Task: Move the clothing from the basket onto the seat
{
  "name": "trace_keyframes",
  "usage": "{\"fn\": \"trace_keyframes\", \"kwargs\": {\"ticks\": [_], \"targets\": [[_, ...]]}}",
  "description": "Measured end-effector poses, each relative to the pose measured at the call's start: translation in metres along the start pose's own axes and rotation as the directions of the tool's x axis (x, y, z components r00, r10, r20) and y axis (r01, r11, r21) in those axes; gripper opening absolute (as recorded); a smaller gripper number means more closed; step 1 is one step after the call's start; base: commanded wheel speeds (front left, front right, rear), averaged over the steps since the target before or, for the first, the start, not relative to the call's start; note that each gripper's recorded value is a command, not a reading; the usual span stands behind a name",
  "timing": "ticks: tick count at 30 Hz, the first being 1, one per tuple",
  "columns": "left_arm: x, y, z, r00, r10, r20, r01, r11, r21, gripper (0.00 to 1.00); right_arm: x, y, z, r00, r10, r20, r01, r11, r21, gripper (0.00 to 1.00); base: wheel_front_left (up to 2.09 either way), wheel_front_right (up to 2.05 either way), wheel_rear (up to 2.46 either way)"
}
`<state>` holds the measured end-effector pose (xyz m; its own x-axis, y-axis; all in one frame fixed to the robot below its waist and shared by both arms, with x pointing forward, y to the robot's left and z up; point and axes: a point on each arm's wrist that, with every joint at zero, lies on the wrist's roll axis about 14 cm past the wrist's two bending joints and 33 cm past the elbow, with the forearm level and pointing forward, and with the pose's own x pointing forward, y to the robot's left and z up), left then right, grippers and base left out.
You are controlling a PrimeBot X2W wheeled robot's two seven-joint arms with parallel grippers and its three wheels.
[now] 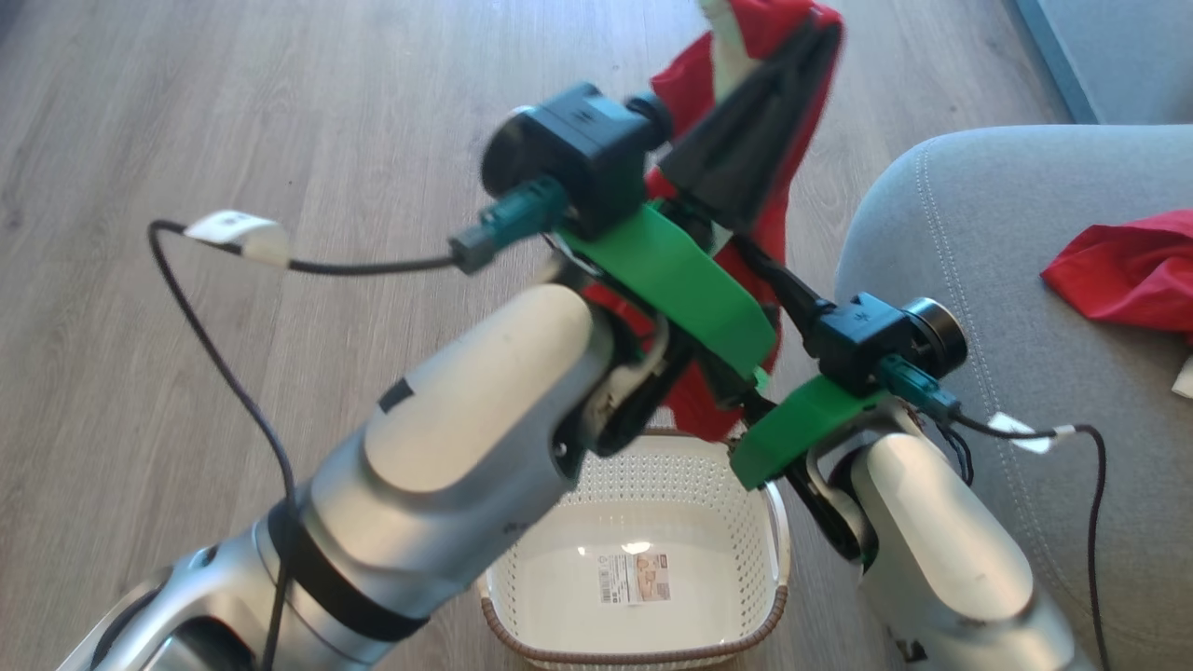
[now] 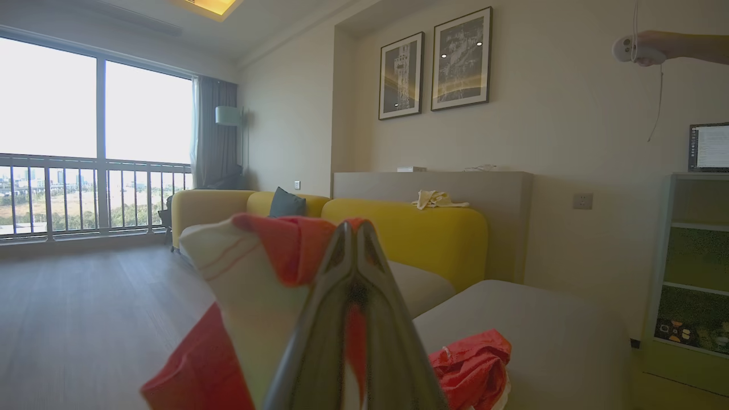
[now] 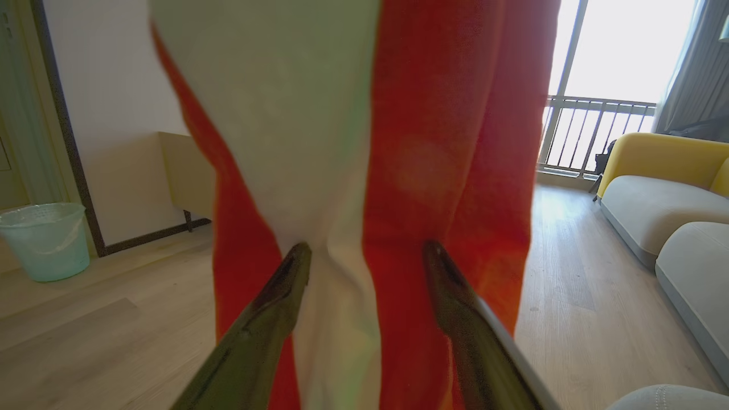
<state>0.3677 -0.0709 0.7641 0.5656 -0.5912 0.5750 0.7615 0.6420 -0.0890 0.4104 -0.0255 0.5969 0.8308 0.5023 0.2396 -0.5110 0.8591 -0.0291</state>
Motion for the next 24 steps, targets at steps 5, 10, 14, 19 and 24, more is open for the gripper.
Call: {"fn": "trace_keyframes", "kwargs": {"ticks": [5, 10, 14, 19, 24], "targets": [[-0.004, -0.017, -0.002, 0.999, -0.047, -0.012, 0.047, 0.999, -0.008, 0.0, 0.006, -0.001, -0.007, 1.0, 0.009, -0.03, -0.009, 1.0, -0.023, 1.0, 0.0, 0.0, 0.0], [-0.007, -0.025, -0.003, 0.998, -0.063, -0.02, 0.063, 0.998, -0.014, 0.0, 0.011, -0.006, -0.009, 0.999, 0.003, -0.036, -0.004, 1.0, -0.03, 1.0, 0.0, 0.0, 0.0], [-0.01, -0.032, -0.004, 0.996, -0.085, -0.03, 0.084, 0.996, -0.021, 0.0, 0.015, -0.006, -0.008, 1.0, 0.007, -0.03, -0.008, 0.999, -0.037, 1.0, 0.0, 0.0, 0.0], [-0.01, -0.036, -0.006, 0.994, -0.098, -0.039, 0.098, 0.995, -0.018, 0.0, 0.018, -0.004, -0.01, 0.999, 0.017, -0.031, -0.018, 0.999, -0.04, 1.0, 0.0, 0.0, 0.0], [-0.011, -0.036, -0.004, 0.995, -0.093, -0.04, 0.092, 0.996, -0.021, 0.0, 0.018, 0.001, -0.016, 0.998, 0.031, -0.046, -0.033, 0.999, -0.033, 0.0, 0.0, 0.0, 0.0]]}}
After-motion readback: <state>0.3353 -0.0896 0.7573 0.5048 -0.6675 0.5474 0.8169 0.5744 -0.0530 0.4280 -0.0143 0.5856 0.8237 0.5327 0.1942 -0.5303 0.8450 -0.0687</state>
